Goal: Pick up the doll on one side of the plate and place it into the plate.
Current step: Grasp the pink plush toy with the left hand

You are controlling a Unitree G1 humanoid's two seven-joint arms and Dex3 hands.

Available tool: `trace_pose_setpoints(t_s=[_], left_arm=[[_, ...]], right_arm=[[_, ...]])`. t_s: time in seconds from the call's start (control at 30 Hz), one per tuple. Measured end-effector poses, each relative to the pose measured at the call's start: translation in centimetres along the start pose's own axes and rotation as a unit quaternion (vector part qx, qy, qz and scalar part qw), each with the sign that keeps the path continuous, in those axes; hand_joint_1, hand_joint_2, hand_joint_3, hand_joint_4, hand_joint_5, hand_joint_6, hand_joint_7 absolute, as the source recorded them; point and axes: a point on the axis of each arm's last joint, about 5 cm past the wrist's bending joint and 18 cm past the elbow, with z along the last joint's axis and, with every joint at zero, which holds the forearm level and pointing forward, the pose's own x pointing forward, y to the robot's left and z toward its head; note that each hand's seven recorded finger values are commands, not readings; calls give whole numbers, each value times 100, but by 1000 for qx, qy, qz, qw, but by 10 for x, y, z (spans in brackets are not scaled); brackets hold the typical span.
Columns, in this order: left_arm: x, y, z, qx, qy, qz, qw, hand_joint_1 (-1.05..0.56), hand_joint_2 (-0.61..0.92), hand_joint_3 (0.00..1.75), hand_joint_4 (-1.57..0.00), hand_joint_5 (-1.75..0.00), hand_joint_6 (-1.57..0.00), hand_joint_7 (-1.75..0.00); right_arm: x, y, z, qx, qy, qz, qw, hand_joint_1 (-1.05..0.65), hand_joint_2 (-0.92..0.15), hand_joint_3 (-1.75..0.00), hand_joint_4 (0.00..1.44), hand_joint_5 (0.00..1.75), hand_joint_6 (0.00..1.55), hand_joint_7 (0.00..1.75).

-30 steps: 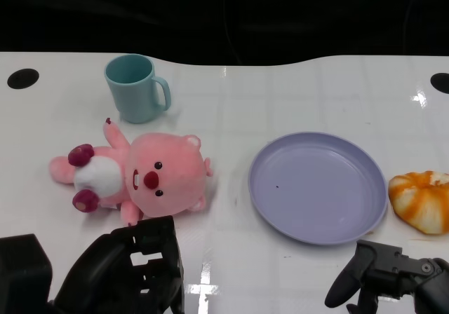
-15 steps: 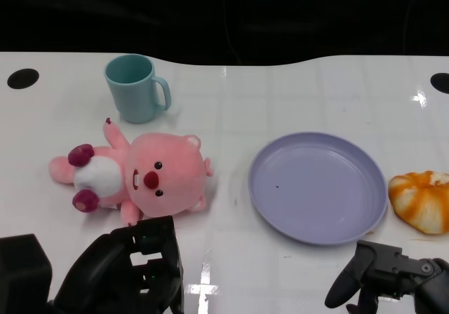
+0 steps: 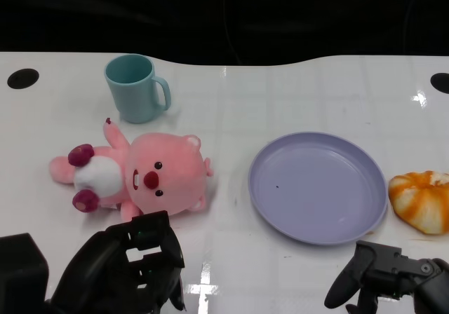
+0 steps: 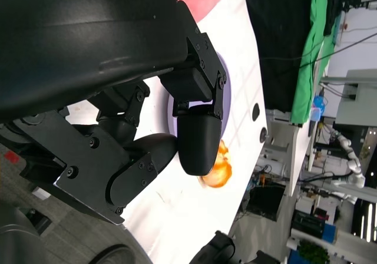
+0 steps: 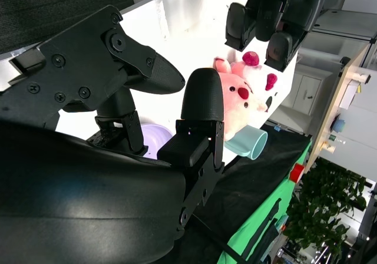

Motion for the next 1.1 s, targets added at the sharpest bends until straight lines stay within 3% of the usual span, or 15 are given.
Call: trace_pose_setpoints(t_s=[0.13,0.33,0.43,0.57,0.8,1.1], left_arm=[[-1,0,9,13,-21,2,1000,-30,66,76,-55,-140,-56,-102],[-3,2,26,60,-45,20,997,-39,82,33,-45,-113,-59,-52],[-2,5,35,99,-58,27,993,-46,90,18,-38,-106,-56,-39],[-3,7,44,177,-71,31,981,-52,92,11,-23,-93,-45,-27],[2,13,63,282,-85,51,954,-58,92,3,-13,-79,-38,-13],[13,22,91,477,-74,93,871,-64,92,2,-1,-71,-32,-5]], right_arm=[[0,0,0,0,0,0,1000,-10,-54,-109,66,167,61,128],[0,0,0,0,0,0,1000,-10,-54,-110,66,166,61,129],[0,0,0,-1,-1,1,1000,-10,-54,-110,66,166,61,129],[1,-1,0,-2,-2,0,1000,-10,-53,-111,66,165,61,129],[1,-1,0,-4,-1,1,1000,-11,-53,-110,68,165,61,129],[2,-2,-1,-4,-2,0,1000,-11,-54,-109,67,165,61,128]])
